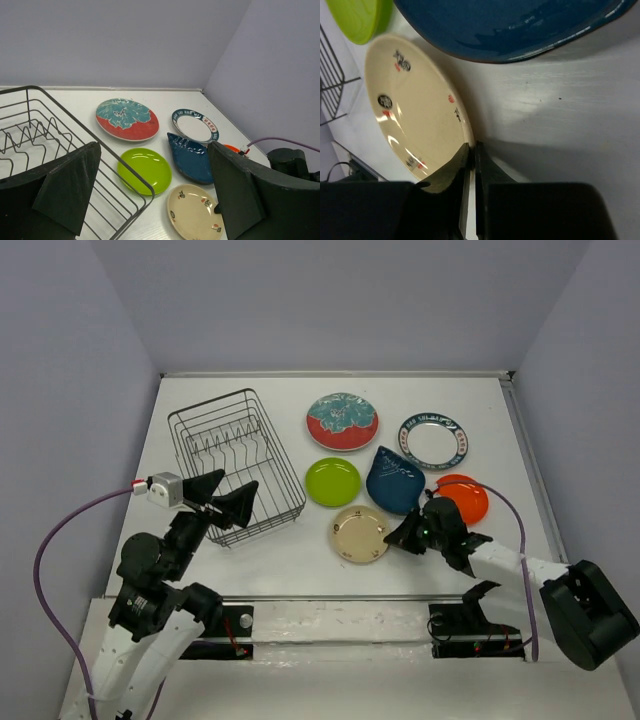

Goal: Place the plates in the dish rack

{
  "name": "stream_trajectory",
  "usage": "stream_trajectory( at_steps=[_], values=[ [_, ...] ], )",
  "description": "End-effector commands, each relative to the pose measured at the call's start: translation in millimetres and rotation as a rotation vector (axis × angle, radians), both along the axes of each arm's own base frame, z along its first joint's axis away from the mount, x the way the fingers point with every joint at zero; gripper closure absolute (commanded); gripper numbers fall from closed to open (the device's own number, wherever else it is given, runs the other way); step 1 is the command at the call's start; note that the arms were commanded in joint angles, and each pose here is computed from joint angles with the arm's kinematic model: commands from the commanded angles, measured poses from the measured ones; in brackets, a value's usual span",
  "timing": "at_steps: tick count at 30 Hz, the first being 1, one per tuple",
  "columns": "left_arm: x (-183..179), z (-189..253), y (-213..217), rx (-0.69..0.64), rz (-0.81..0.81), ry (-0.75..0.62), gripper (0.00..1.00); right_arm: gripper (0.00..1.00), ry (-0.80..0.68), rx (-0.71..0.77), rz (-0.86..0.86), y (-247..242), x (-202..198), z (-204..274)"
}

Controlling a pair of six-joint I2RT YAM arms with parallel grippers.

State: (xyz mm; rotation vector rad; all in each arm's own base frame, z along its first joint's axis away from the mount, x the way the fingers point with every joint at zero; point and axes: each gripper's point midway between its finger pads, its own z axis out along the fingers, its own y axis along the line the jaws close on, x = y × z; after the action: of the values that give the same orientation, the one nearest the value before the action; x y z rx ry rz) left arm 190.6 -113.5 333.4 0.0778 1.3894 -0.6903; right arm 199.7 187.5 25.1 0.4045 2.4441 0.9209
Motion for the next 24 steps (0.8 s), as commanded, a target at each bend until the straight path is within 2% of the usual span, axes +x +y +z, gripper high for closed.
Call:
stream_trajectory(
  at_steps=[1, 3, 5, 9, 10, 13, 15, 16, 17, 19, 20, 24],
  values=[
    [-5.6, 23.6, 3.6, -0.023, 0.003, -0.077, 0.01, 0.93, -0.078, 0.022, 0.015, 6.8, 13.6, 19.2],
    [-6.1, 24.2, 3.9, -0.024, 0.003, -0.078, 0.01, 0.93, -0.13, 0.029, 0.02, 5.4, 14.7, 39.1],
    [-6.4, 24.2, 3.7, -0.024, 0.001, -0.08, 0.01, 0.93, -0.11, -0.036, 0.023, -6.9, 4.4, 42.8],
    [-5.9, 25.7, 6.6, -0.04, 0.016, -0.077, 0.01, 0.93, -0.258, -0.043, 0.03, -13.1, 9.6, 117.3],
    [-2.9, 26.9, 13.2, -0.057, 0.056, -0.072, 0.01, 0.93, -0.317, -0.031, 0.023, -11.4, 17.8, 151.4],
    [-0.4, 27.6, 24.3, -0.095, 0.115, -0.054, 0.01, 0.93, -0.424, -0.083, -0.005, -3.6, 50.9, 205.7],
    [1.0, 30.6, 34.9, -0.126, 0.169, -0.054, 0.01, 0.93, -0.481, -0.165, -0.093, -2.6, 80.0, 229.0],
    [2.4, 24.6, 38.8, -0.123, 0.192, -0.026, 0.01, 0.93, -0.471, -0.229, -0.049, 19.4, 91.4, 221.0],
    [3.6, 25.1, 46.6, -0.146, 0.233, -0.019, 0.01, 0.93, -0.558, -0.248, -0.127, 24.6, 113.1, 264.6],
    [4.6, 24.9, 54.5, -0.168, 0.274, -0.008, 0.01, 0.93, -0.591, -0.295, -0.137, 49.4, 135.0, 282.4],
    [6.0, 23.6, 62.7, -0.19, 0.319, 0.004, 0.01, 0.93, -0.618, -0.316, -0.125, 79.2, 156.1, 295.6],
    [6.3, 20.0, 88.7, -0.252, 0.454, 0.033, 0.01, 0.93, -0.66, -0.408, -0.154, 136.2, 204.0, 310.5]
  ],
)
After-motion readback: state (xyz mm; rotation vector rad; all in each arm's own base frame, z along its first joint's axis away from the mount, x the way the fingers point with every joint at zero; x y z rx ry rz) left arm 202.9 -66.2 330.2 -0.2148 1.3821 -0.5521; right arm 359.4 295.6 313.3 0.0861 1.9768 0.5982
